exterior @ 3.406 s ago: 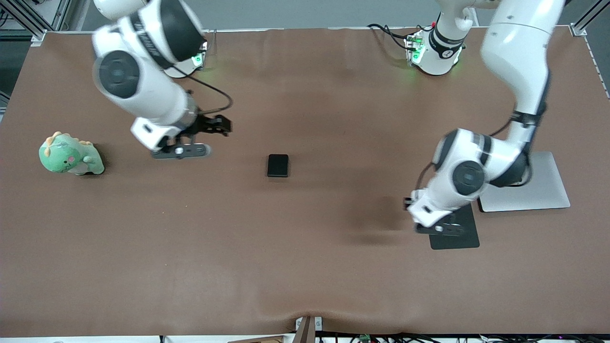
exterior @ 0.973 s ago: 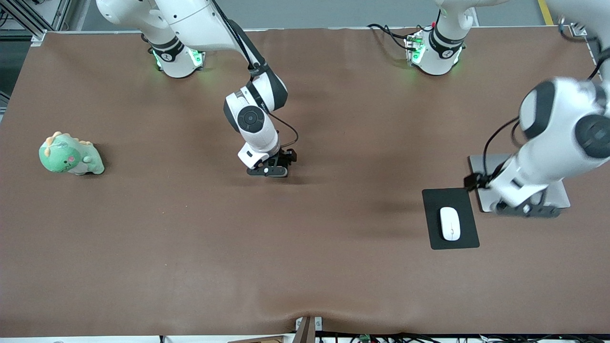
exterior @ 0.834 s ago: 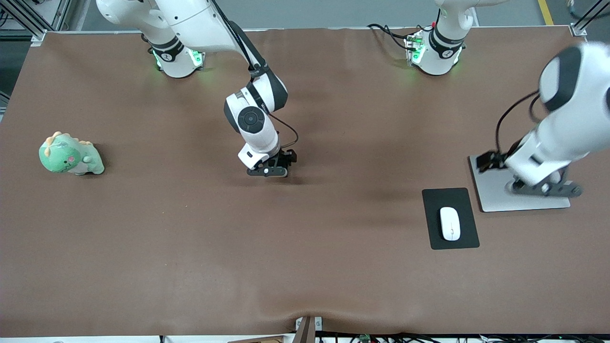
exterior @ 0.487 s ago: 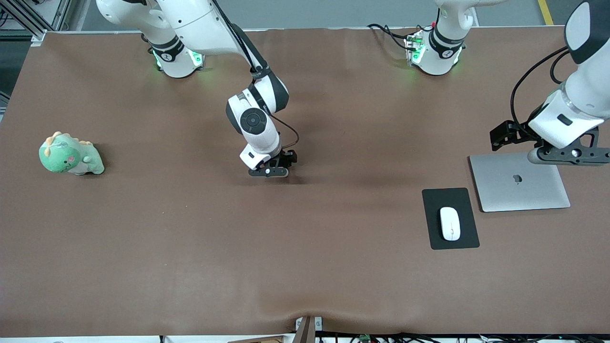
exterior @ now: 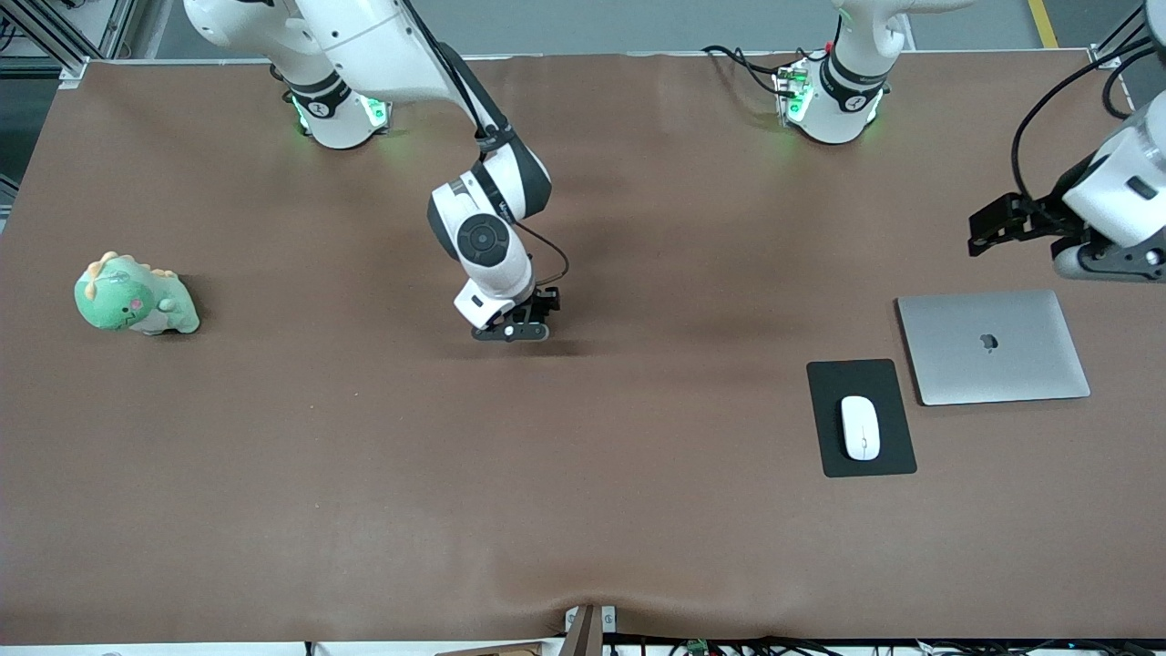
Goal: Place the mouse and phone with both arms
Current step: 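Raise the left gripper while the right gripper carries the phone toward the plush, then lower the black phone beside the green plush and open the right gripper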
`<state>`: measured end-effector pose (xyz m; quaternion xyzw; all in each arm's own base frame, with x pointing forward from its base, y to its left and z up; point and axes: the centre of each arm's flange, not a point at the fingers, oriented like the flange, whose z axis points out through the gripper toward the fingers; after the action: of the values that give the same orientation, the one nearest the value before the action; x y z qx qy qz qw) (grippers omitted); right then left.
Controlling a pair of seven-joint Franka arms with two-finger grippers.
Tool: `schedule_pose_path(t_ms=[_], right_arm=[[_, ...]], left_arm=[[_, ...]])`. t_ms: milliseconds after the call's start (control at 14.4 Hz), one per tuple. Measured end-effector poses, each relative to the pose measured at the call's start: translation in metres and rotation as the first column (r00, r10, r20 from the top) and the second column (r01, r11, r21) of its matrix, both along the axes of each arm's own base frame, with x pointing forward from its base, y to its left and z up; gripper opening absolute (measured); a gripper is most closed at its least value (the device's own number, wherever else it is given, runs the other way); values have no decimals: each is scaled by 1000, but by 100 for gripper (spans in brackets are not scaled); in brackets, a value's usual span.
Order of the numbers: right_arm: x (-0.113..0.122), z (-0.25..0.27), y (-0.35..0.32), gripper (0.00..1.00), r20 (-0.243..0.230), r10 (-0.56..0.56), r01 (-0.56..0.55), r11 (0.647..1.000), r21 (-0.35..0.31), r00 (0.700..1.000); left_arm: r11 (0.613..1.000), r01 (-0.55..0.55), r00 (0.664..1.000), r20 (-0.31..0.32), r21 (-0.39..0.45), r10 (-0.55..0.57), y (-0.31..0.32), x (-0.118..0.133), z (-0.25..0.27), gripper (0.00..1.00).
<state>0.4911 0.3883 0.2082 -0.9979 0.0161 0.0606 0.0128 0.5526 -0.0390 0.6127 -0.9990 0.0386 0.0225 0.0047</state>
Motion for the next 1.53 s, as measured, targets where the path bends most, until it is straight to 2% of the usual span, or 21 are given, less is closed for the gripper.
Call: schedule_pose_path(t_ms=[278, 417, 556, 834, 1112, 1321, 1529], right_arm=[[46, 49, -82, 80, -28, -103, 102, 993, -53, 994], [67, 62, -141, 80, -42, -77, 74, 995, -69, 996], [76, 69, -196, 80, -46, -77, 74, 995, -74, 996], [64, 60, -257, 80, -80, -70, 64, 995, -76, 994], [41, 26, -331, 80, -30, -68, 65, 993, -102, 997], [13, -3, -355, 80, 25, -73, 76, 989, -130, 997], [1, -13, -398, 80, 8, -32, 33, 991, -127, 999]], left_arm=[[1000, -4, 1000, 2, 0, 4, 2, -3, 4, 100], [1000, -4, 1000, -1, 0, 4, 2, -4, 4, 100], [1000, -5, 1000, -10, 1, 5, 3, -6, 4, 100], [1000, -12, 1000, -4, 1, 12, 6, -7, 7, 100], [1000, -19, 999, -28, 3, 20, 11, -22, 20, 100], [1000, -16, 1000, -10, 2, 16, 9, -25, 31, 100], [1000, -16, 1000, 10, 1, 16, 9, -25, 40, 100]])
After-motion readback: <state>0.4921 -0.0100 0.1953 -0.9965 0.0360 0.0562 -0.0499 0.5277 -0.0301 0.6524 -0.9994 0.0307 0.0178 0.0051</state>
